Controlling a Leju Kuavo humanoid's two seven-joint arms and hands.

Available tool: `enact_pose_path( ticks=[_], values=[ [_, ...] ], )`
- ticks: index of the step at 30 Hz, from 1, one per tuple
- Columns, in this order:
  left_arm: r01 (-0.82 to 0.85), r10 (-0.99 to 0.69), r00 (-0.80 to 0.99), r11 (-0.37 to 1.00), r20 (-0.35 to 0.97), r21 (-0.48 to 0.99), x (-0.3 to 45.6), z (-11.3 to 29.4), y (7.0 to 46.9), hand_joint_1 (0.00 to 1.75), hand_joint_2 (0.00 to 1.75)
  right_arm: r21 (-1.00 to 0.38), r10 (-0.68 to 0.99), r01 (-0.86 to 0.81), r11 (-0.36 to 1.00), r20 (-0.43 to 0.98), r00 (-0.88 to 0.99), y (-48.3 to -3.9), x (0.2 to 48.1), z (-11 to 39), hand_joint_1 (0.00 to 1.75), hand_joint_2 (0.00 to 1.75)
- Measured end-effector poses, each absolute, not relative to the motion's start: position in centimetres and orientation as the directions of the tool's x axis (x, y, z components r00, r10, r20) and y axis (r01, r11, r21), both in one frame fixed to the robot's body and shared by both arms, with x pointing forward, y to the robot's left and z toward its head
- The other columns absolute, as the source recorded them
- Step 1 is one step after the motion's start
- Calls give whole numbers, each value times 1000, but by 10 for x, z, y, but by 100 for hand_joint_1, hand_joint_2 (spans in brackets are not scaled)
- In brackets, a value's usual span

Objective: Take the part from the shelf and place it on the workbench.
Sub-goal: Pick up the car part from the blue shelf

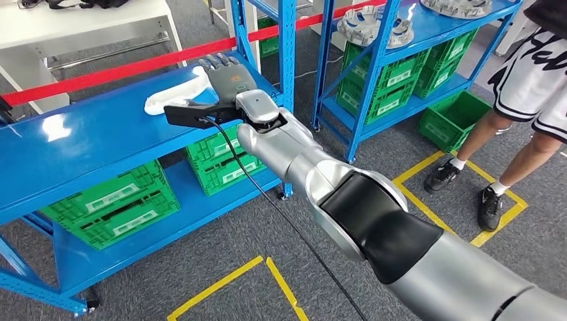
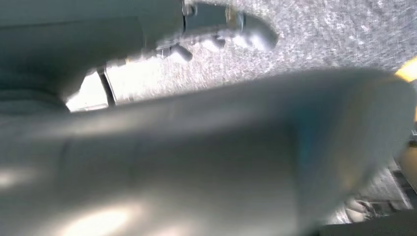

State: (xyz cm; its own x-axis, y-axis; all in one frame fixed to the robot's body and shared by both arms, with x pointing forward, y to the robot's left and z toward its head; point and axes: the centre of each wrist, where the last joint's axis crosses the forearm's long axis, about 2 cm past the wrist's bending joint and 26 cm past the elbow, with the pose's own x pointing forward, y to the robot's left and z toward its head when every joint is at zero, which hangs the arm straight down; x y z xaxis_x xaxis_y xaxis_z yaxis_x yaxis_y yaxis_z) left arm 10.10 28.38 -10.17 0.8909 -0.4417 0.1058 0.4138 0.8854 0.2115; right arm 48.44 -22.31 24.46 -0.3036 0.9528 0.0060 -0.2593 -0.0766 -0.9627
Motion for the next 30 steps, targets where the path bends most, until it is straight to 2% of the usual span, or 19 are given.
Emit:
enact_pose_path(
  ticks=[14, 30],
  values=[
    [419, -447, 888, 883, 108, 211, 100, -102, 283, 0, 0, -954, 954, -290, -82, 9, -301, -228, 480, 230, 0, 0],
    [426, -451, 888, 881, 95, 206, 95, -103, 282, 0, 0, -958, 921, -280, -55, 60, -385, -196, 474, 231, 0, 0]
  ],
)
